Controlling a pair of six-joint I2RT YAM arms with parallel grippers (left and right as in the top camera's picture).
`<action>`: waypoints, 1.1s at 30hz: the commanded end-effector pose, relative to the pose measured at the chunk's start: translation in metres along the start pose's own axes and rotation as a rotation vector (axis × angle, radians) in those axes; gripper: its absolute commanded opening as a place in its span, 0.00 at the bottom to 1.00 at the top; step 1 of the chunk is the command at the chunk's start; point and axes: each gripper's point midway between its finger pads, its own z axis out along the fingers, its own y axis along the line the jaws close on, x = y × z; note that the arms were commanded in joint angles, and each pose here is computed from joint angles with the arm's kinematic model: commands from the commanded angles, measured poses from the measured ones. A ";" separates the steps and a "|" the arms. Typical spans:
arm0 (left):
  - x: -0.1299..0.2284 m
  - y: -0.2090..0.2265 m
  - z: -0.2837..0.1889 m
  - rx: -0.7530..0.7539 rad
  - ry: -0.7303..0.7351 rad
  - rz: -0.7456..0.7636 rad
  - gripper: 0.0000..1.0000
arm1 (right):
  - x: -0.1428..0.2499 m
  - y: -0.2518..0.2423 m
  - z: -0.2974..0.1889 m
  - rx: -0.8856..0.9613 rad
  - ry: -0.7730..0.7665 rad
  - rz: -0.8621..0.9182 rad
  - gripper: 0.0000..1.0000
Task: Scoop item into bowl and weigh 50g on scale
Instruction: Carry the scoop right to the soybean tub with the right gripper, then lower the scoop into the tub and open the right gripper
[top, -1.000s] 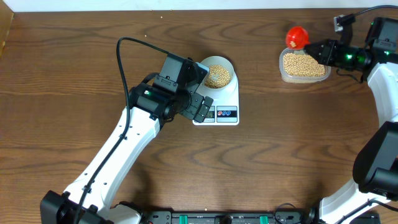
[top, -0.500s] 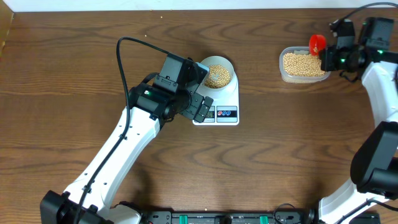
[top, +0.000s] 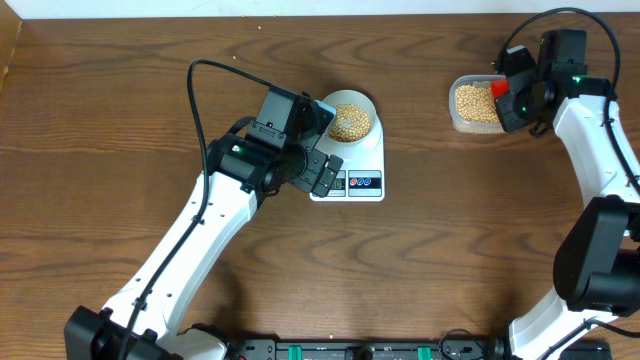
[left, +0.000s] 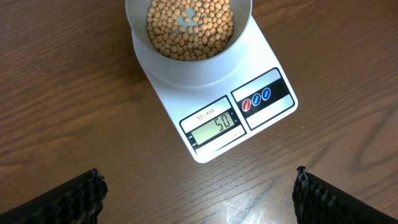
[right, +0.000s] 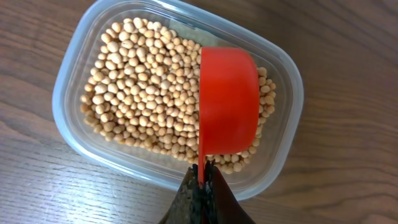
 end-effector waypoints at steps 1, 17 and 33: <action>0.001 0.002 0.002 -0.001 0.008 0.000 0.98 | -0.011 -0.001 -0.012 0.037 -0.031 0.019 0.01; 0.001 0.002 0.002 -0.001 0.008 0.000 0.98 | -0.040 0.017 -0.037 -0.139 -0.145 0.829 0.16; 0.001 0.002 0.002 -0.001 0.008 0.000 0.98 | -0.031 -0.001 -0.025 -0.033 -0.135 1.051 0.47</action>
